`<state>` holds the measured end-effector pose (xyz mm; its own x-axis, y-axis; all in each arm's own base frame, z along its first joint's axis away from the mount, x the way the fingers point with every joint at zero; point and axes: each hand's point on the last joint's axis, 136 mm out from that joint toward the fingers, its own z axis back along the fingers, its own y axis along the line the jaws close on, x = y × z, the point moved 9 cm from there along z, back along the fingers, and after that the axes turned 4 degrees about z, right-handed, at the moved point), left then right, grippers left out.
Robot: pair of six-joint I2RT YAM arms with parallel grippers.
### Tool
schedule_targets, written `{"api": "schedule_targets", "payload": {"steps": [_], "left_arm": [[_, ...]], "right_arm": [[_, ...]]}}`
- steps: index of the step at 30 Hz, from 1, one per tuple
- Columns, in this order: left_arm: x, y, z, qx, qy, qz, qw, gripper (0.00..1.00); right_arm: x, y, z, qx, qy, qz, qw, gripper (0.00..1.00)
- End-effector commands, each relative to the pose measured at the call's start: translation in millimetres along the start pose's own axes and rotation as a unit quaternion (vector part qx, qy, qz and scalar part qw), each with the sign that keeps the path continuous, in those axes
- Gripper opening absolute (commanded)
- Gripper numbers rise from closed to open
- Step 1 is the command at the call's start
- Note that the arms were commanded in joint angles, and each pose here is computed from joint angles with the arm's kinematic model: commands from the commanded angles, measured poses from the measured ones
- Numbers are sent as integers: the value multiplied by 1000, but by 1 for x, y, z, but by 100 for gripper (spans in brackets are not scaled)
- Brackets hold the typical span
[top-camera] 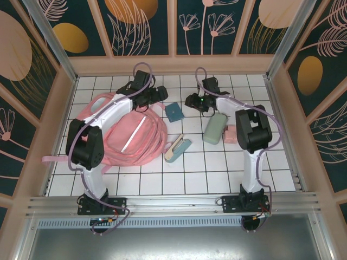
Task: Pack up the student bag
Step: Pick up the card holder from the top-center of the table.
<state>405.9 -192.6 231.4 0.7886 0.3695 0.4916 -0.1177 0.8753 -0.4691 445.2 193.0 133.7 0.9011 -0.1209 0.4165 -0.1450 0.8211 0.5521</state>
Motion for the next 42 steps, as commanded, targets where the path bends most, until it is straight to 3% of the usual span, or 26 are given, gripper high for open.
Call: {"api": "schedule_targets", "payload": {"steps": [1, 10, 18, 22, 29, 42], "left_arm": [[-6, 16, 16, 42, -18, -32, 998, 92], [-23, 29, 40, 40, -14, -47, 998, 92], [-42, 56, 52, 138, 30, -114, 984, 83], [-56, 71, 64, 169, 41, -131, 976, 81], [-81, 74, 72, 164, 61, -158, 972, 66], [-116, 61, 57, 153, 102, -223, 957, 48]], "right_arm": [[-2, 10, -18, 9, 30, 31, 999, 48], [-31, 17, -49, 9, 82, 54, 995, 48], [-53, 27, -54, -7, 94, 77, 993, 46], [-59, 28, -55, -18, 94, 81, 992, 38], [-50, 30, -44, -31, 68, 75, 994, 0], [-26, 34, 28, -6, -16, 31, 999, 0]]}}
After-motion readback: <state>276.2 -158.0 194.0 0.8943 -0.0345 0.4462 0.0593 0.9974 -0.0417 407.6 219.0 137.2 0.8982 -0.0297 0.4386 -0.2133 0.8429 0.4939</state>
